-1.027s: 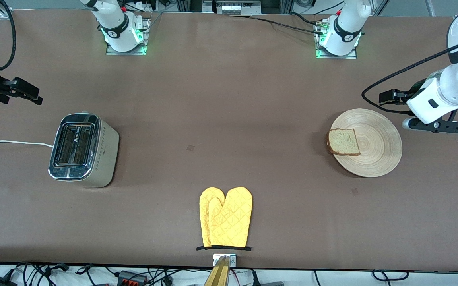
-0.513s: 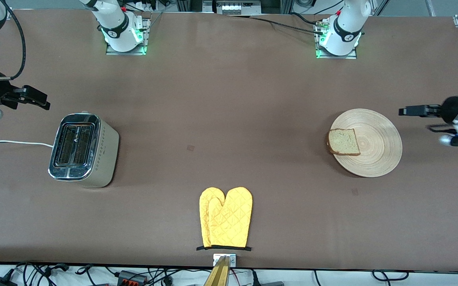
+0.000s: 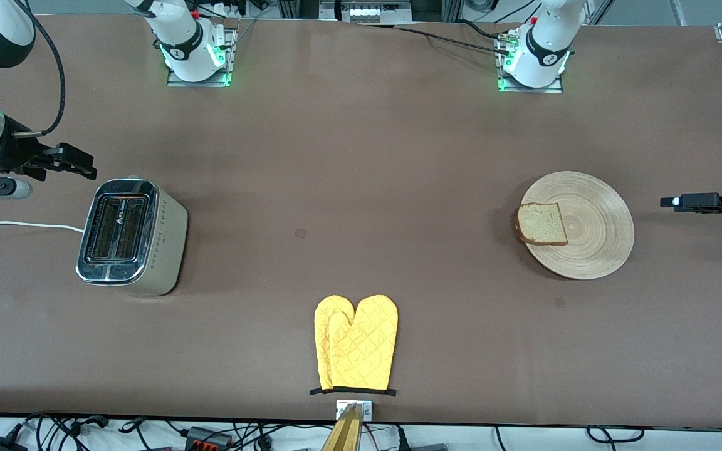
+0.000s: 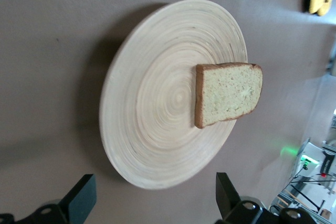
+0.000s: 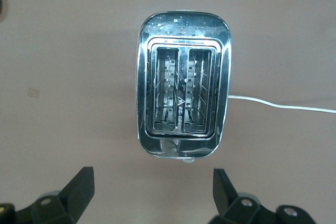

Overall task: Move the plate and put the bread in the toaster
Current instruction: 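Close the left gripper on the wooden plate's rim, then slide the wooden plate with the left gripper toward the table's middle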

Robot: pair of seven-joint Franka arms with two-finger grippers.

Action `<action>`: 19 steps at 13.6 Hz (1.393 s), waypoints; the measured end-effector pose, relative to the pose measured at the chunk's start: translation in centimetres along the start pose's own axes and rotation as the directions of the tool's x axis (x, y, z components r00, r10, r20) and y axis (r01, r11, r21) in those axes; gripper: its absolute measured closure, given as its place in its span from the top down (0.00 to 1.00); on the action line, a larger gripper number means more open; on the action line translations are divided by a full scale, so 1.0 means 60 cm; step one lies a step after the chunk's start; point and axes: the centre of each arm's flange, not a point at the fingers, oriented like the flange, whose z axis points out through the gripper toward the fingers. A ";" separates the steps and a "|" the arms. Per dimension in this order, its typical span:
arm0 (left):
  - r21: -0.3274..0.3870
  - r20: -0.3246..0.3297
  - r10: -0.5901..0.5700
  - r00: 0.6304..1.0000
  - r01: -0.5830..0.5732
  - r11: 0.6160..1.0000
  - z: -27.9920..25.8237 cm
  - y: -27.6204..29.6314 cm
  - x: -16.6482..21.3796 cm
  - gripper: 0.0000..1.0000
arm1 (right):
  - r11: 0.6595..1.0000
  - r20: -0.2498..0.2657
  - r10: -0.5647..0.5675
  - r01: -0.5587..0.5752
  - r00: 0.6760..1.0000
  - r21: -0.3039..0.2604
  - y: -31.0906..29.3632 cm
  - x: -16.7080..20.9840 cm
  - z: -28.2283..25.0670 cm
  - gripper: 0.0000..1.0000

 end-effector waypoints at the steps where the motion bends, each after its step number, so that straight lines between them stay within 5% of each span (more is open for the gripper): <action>1: -0.041 -0.031 0.030 0.999 -0.032 0.999 0.014 -0.038 0.000 1.00 | 1.000 0.000 0.000 0.000 1.000 0.000 0.000 0.000 0.000 1.00; 5: -0.181 -0.131 0.123 0.984 -0.146 0.973 0.078 -0.121 0.003 1.00 | 1.000 -0.015 0.002 -0.002 1.000 0.000 0.000 0.002 -0.003 1.00; 9: -0.335 -0.252 0.073 0.965 -0.157 0.929 0.145 -0.155 0.024 1.00 | 1.000 -0.040 0.002 -0.002 0.999 -0.001 0.000 0.006 -0.008 1.00; 14: -0.355 -0.263 0.053 0.963 -0.148 0.923 0.155 -0.171 0.020 0.96 | 1.000 -0.073 0.003 -0.003 0.997 -0.002 -0.001 -0.008 -0.037 1.00; 17: -0.357 -0.268 0.046 0.962 -0.144 0.923 0.152 -0.182 0.011 0.63 | 1.000 -0.084 0.006 -0.007 0.996 -0.004 0.001 -0.028 -0.050 1.00; 19: -0.356 -0.264 0.047 0.963 -0.143 0.924 0.152 -0.184 0.009 0.59 | 1.000 -0.077 0.011 -0.011 0.997 -0.003 0.004 -0.033 -0.045 1.00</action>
